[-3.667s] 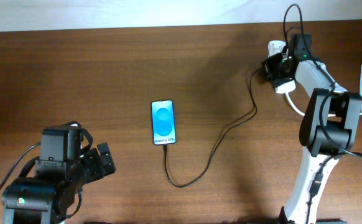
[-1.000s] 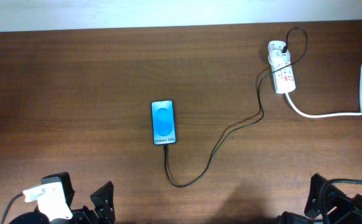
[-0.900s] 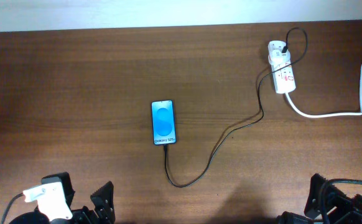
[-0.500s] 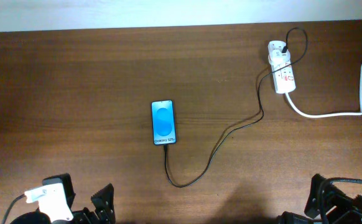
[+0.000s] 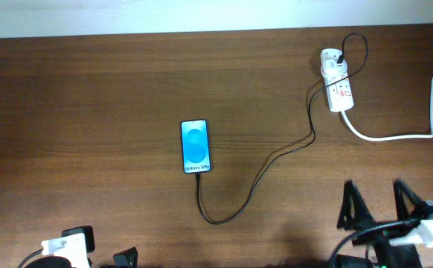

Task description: Plug charger to phone and switch on socket

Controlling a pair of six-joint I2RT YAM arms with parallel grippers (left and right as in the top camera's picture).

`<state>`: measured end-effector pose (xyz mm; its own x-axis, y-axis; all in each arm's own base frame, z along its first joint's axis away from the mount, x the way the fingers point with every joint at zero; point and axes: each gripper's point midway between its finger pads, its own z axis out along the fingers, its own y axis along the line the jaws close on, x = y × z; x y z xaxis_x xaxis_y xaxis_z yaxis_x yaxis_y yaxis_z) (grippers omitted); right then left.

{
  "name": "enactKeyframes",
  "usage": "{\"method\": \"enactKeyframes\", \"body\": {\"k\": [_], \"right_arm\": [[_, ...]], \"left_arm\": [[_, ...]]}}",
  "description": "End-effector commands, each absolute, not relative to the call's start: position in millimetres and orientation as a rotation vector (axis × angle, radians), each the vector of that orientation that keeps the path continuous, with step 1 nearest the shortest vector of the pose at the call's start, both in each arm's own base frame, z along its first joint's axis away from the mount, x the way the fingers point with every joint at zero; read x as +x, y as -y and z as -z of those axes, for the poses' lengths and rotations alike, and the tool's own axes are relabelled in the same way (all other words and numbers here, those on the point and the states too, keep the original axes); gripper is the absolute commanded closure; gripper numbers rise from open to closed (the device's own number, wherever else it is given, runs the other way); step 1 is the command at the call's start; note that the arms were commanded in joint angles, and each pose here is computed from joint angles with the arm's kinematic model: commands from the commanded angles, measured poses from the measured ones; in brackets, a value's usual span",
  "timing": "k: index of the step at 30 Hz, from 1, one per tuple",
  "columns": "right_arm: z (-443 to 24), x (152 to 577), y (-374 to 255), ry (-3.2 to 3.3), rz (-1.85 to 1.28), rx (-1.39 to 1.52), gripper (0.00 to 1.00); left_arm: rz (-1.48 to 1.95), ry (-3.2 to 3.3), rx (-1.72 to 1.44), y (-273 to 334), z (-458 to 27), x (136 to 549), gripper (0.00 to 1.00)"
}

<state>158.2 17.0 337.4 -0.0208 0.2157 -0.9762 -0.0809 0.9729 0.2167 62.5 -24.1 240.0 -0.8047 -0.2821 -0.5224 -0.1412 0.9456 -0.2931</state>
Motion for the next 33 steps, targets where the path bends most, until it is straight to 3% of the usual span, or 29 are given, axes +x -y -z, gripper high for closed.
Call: {"method": "enactKeyframes", "body": {"k": [1, 13, 33], "right_arm": [[-317, 179, -29, -1.503, -0.289, 0.003, 0.02], [-233, 235, -24, -1.442, -0.31, 0.054, 0.02], [-158, 246, -10, -1.639, -0.232, 0.153, 0.02]], "left_arm": [[0.33, -2.508, -0.296, 25, -240, 62, 0.01], [0.33, -2.508, -0.296, 25, -240, 62, 0.01], [0.33, -2.508, -0.295, 25, -240, 62, 0.01]]}}
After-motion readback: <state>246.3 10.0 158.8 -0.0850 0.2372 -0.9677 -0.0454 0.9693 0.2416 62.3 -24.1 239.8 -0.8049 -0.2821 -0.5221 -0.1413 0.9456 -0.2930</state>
